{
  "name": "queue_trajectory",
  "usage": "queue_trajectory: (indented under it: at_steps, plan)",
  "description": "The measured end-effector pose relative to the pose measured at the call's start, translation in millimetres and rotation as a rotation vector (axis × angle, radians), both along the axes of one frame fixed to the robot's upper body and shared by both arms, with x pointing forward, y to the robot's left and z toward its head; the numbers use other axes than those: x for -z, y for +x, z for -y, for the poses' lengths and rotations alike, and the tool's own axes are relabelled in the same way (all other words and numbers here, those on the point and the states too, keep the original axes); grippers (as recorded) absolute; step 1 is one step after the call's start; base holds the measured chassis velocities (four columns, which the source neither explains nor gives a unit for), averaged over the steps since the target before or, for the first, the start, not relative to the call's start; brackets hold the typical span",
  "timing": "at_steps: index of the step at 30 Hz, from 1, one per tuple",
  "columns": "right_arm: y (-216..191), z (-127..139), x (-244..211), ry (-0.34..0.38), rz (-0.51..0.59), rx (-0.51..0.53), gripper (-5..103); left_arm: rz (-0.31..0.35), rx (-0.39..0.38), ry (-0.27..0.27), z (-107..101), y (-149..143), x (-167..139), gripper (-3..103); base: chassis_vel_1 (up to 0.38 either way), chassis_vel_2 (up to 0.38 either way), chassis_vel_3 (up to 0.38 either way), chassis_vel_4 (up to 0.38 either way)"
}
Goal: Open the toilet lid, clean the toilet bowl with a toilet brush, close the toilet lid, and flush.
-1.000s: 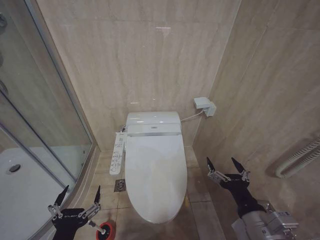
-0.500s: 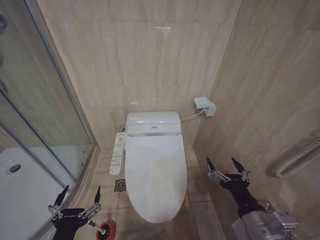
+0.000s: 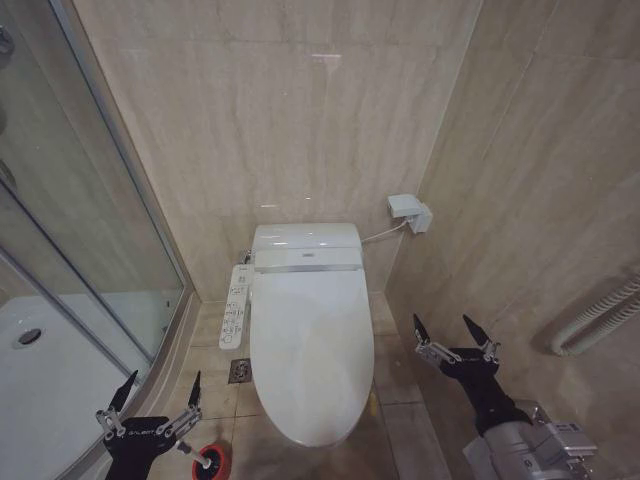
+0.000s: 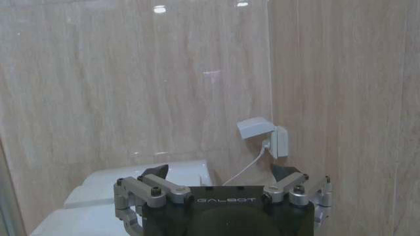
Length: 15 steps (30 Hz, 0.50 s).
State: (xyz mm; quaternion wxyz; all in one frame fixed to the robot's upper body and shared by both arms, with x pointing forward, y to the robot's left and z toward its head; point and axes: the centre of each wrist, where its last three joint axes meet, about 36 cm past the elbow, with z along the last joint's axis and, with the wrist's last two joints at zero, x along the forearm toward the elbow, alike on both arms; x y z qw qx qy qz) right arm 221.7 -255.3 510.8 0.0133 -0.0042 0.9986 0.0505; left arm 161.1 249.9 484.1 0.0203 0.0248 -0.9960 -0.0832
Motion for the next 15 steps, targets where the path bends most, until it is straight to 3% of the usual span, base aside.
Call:
queue_trajectory:
  at_steps: [15]
  plan:
    - [0.0, 0.0, 0.0, 0.000, 0.000, 0.000, 100, 0.000, 0.000, 0.000, 0.0, 0.0, 0.0, 100, 0.000, 0.000, 0.000, 0.000]
